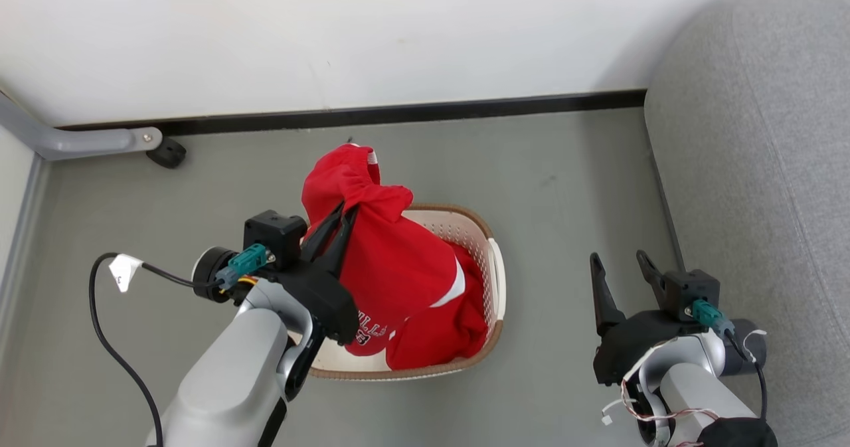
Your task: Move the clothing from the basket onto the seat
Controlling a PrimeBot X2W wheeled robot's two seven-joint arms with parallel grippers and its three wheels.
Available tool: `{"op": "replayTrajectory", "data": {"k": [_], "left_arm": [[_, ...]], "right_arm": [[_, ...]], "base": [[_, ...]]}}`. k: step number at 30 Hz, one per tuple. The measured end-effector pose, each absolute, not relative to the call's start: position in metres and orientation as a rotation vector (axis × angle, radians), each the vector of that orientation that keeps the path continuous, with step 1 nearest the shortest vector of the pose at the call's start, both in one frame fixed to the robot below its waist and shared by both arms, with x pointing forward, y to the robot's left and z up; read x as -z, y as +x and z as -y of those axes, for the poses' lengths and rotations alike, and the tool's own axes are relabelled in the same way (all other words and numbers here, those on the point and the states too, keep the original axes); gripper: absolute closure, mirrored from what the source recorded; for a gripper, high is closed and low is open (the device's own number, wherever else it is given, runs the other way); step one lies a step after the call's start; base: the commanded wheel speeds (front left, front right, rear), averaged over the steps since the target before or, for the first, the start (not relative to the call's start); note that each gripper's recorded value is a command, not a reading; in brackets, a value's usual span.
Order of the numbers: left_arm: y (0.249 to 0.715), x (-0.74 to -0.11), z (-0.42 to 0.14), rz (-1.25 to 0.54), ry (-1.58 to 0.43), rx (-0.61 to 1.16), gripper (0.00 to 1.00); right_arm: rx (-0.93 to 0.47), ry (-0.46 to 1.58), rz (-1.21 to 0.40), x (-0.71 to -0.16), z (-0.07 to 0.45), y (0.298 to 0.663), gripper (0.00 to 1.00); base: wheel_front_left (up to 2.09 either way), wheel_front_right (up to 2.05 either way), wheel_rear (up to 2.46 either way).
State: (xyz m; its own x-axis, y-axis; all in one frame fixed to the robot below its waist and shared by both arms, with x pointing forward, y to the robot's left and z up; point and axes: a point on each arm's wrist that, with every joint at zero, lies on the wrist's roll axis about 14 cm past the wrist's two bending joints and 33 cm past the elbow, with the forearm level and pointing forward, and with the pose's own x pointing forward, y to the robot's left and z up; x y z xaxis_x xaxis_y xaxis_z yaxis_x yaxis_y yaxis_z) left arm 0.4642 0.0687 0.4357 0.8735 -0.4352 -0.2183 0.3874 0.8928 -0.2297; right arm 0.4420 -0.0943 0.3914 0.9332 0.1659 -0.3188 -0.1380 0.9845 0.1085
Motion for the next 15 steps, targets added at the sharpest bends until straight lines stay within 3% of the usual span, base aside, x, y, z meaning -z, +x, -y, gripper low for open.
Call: {"op": "replayTrajectory", "data": {"k": [15], "left_arm": [[0.475,-0.524,-0.099,-0.017,-0.227,0.377,1.00]], "right_arm": [[-0.217,0.087,-0.288,-0.412,0.079,0.433,0.00]], "base": [[0.00,0.00,0.00]]}}
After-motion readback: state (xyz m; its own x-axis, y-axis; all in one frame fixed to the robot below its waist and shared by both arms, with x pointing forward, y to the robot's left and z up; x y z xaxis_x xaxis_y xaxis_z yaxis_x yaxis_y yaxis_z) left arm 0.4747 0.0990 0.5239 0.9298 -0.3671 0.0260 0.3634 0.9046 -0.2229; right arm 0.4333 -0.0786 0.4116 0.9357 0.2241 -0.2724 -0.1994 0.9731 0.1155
